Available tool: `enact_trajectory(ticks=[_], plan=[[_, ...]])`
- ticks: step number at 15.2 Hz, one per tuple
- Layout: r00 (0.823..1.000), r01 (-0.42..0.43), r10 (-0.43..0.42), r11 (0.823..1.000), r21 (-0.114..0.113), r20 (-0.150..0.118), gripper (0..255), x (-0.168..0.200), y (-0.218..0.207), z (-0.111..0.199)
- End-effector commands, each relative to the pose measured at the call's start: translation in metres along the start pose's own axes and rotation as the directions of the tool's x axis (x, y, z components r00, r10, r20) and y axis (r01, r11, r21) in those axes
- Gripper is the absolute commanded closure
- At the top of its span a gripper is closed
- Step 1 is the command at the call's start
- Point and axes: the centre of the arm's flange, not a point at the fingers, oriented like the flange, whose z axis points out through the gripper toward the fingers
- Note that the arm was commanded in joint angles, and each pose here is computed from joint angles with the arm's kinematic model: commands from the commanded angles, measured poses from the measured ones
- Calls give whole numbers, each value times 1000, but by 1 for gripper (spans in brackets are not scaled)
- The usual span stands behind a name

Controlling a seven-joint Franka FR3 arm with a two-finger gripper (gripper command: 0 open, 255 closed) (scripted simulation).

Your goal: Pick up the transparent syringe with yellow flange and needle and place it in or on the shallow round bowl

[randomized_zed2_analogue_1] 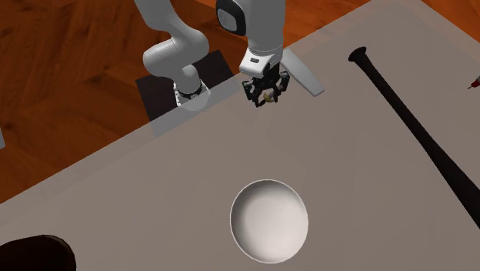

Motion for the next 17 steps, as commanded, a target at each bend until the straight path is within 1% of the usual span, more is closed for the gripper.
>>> enact_trajectory(ticks=[1, 2, 17], plan=[[1000, 0, 0, 1000, 0, 0, 255, 0, 0, 0], [1000, 0, 0, 1000, 0, 0, 255, 0, 0, 0], [1000, 0, 0, 1000, 0, 0, 255, 20, -3, -77]])
